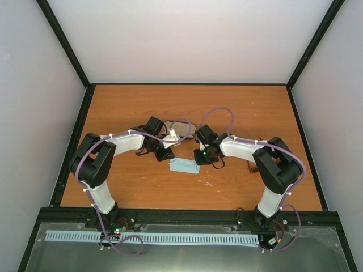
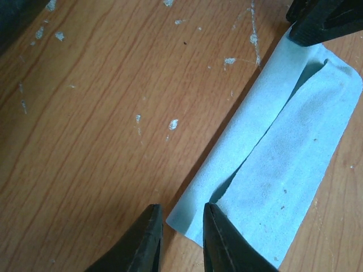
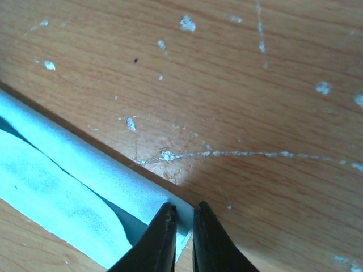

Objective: Organize the sunglasses
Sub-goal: Fold the glasses cleaning cloth at the center of the board, then pick up the glasses cleaning cloth from the center of the board.

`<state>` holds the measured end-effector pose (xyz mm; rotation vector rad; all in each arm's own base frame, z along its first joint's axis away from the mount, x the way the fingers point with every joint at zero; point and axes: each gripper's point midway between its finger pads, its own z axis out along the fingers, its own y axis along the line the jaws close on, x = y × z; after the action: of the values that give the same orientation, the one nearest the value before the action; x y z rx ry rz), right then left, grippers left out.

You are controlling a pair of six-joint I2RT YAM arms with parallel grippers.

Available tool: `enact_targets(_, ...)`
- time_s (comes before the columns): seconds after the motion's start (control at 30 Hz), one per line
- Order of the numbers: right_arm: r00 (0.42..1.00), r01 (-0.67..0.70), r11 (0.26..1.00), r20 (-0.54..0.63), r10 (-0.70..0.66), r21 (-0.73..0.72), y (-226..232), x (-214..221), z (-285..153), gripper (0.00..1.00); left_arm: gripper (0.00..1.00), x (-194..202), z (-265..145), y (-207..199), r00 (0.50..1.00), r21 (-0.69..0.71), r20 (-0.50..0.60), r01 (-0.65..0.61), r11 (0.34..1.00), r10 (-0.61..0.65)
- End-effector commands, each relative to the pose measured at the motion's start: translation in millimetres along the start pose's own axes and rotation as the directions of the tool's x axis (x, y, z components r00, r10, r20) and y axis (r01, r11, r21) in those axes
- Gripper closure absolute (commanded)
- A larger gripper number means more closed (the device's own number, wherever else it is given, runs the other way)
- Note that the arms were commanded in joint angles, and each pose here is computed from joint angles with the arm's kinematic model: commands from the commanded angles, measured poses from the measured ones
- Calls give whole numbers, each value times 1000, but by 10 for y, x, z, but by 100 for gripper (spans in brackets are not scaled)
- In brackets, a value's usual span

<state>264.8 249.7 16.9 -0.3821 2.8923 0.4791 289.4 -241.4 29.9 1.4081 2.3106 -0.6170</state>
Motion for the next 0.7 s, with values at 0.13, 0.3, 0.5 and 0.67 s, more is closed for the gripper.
enact_targets(0.13,998,-14,999,-60,16,35,-118,186,106,95,75,-60,-51,7,1000,-8,24,-13,1000,13)
enact_targets(0.3,999,-17,999,-49,19,45,-130,164,91,96,74,-42,-24,-10,1000,8,16,-12,1000,12)
enact_targets(0.5,999,-13,999,-42,15,45,-124,139,80,96,74,20,54,-3,1000,22,-7,-6,1000,7)
enact_targets(0.67,999,-11,999,-37,12,44,-116,124,70,95,74,62,116,-14,1000,43,-21,-1,999,2)
